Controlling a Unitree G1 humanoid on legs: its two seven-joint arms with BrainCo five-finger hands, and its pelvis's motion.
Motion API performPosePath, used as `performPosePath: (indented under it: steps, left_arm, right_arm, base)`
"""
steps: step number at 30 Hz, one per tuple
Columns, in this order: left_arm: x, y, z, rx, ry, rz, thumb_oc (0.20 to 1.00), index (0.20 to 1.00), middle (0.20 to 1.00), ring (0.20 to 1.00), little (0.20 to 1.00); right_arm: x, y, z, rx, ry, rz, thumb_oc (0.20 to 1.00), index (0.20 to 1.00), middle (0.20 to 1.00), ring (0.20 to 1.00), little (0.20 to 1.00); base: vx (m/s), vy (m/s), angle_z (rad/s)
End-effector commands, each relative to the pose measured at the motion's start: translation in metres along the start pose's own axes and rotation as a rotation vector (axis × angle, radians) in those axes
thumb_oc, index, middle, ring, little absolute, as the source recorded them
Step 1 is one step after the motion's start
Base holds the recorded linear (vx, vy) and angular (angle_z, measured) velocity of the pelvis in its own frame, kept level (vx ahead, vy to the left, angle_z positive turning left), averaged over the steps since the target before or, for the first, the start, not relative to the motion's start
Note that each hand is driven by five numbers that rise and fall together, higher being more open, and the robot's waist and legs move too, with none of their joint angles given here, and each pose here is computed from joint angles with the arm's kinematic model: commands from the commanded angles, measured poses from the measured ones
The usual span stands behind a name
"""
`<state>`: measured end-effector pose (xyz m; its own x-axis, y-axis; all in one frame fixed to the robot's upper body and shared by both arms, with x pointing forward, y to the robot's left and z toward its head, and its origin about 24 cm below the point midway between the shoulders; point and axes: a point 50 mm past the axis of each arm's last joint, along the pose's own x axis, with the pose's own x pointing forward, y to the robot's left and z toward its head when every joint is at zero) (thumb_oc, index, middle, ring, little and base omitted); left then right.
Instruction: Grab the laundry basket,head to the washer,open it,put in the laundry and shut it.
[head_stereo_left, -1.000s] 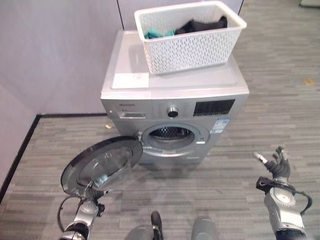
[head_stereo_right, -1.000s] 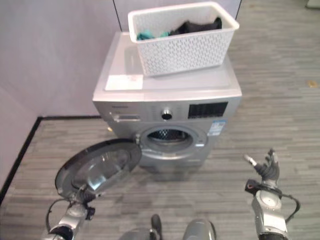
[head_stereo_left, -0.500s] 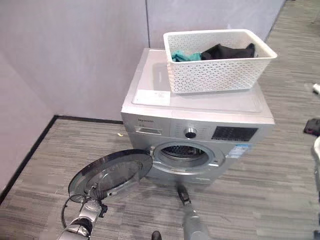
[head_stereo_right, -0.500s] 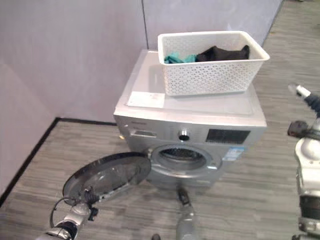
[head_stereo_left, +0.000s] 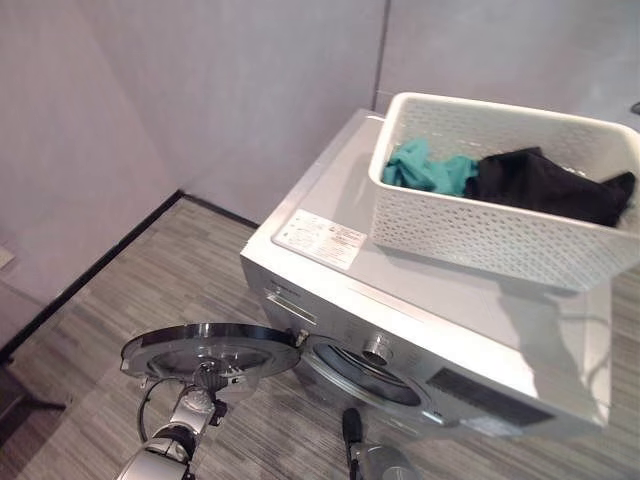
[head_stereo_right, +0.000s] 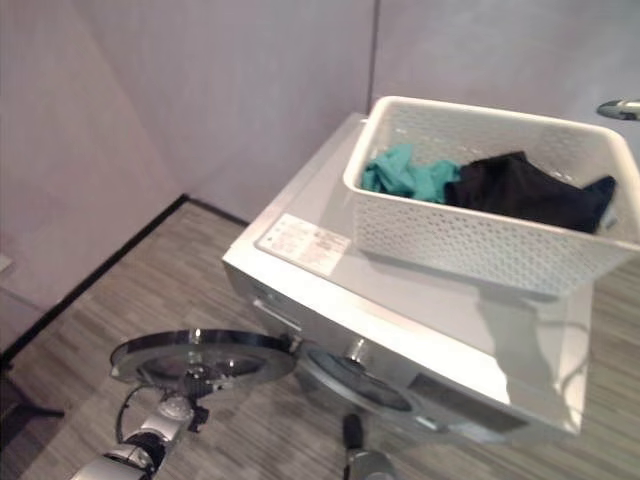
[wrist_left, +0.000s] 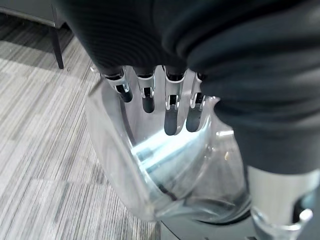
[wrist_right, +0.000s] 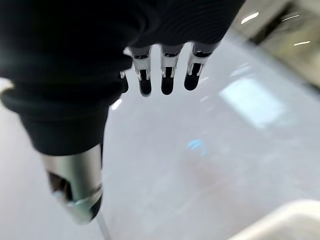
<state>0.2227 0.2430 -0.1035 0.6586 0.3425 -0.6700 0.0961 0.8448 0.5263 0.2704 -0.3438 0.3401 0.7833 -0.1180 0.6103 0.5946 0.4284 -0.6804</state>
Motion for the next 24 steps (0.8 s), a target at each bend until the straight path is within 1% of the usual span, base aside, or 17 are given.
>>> performPosePath:
  steps: [1, 2, 3, 5, 7, 8, 10, 13, 16, 19, 20, 24]
  left_arm:
    - [0.003, 0.013, 0.022, 0.033, -0.117, -0.006, 1.000, 1.000, 1.000, 1.000, 1.000]
    - [0.003, 0.011, 0.017, 0.041, -0.103, -0.027, 1.000, 1.000, 1.000, 1.000, 1.000]
    - [0.003, 0.011, 0.017, 0.041, -0.103, -0.027, 1.000, 1.000, 1.000, 1.000, 1.000]
    - [0.002, 0.008, 0.010, 0.033, -0.077, -0.047, 1.000, 1.000, 1.000, 1.000, 1.000]
    - [0.001, 0.009, 0.001, 0.019, -0.052, -0.063, 1.000, 1.000, 1.000, 1.000, 1.000]
    - [0.001, 0.009, 0.001, 0.017, -0.052, -0.064, 1.000, 1.000, 1.000, 1.000, 1.000]
    - [0.000, 0.006, -0.003, 0.007, -0.046, -0.087, 1.000, 1.000, 1.000, 1.000, 1.000]
    - [-0.003, 0.005, -0.015, -0.007, -0.028, -0.114, 1.000, 1.000, 1.000, 1.000, 1.000]
    - [-0.003, 0.008, -0.023, -0.008, -0.002, -0.104, 1.000, 1.000, 1.000, 1.000, 1.000]
    - [-0.003, 0.012, -0.031, -0.040, 0.037, -0.069, 1.000, 1.000, 1.000, 1.000, 1.000]
    - [-0.003, 0.015, -0.033, -0.078, 0.052, -0.048, 1.000, 1.000, 1.000, 1.000, 1.000]
    - [-0.004, 0.017, -0.039, -0.112, 0.072, -0.036, 1.000, 1.000, 1.000, 1.000, 1.000]
  right_arm:
    - [0.003, 0.018, -0.008, -0.032, 0.042, 0.149, 1.000, 1.000, 1.000, 1.000, 1.000]
    - [0.010, 0.025, -0.009, -0.079, 0.065, 0.242, 1.000, 1.000, 1.000, 1.000, 1.000]
    - [0.010, 0.025, -0.009, -0.079, 0.065, 0.242, 1.000, 1.000, 1.000, 1.000, 1.000]
    - [0.018, 0.028, -0.008, -0.140, 0.086, 0.309, 1.000, 1.000, 1.000, 1.000, 1.000]
    - [0.017, 0.037, -0.007, -0.204, 0.094, 0.462, 1.000, 1.000, 1.000, 1.000, 1.000]
    - [0.017, 0.037, -0.006, -0.205, 0.092, 0.463, 1.000, 1.000, 1.000, 1.000, 1.000]
    - [0.012, 0.032, -0.009, -0.254, 0.103, 0.522, 1.000, 1.000, 1.000, 1.000, 1.000]
    - [0.007, 0.032, -0.022, -0.322, 0.157, 0.594, 1.000, 1.000, 1.000, 1.000, 1.000]
    - [0.012, 0.037, -0.027, -0.333, 0.183, 0.606, 1.000, 1.000, 1.000, 1.000, 1.000]
    - [0.019, 0.044, -0.025, -0.335, 0.187, 0.602, 1.000, 1.000, 1.000, 1.000, 1.000]
    - [0.022, 0.047, -0.025, -0.322, 0.194, 0.586, 1.000, 1.000, 1.000, 1.000, 1.000]
    - [0.026, 0.043, -0.030, -0.319, 0.227, 0.558, 1.000, 1.000, 1.000, 1.000, 1.000]
  base:
    - [0.02, 0.001, -0.13]
    - [0.01, 0.003, -0.14]
    - [0.01, 0.009, -0.16]
    - [0.01, 0.035, -0.23]
    - [0.00, 0.048, -0.17]
    - [0.00, 0.000, 0.00]
    - [0.00, 0.015, 0.00]
    - [0.00, 0.000, 0.00]
    - [0.01, -0.004, -0.08]
    - [0.02, -0.021, -0.15]
    - [0.01, -0.016, -0.13]
    - [0.02, -0.046, -0.02]
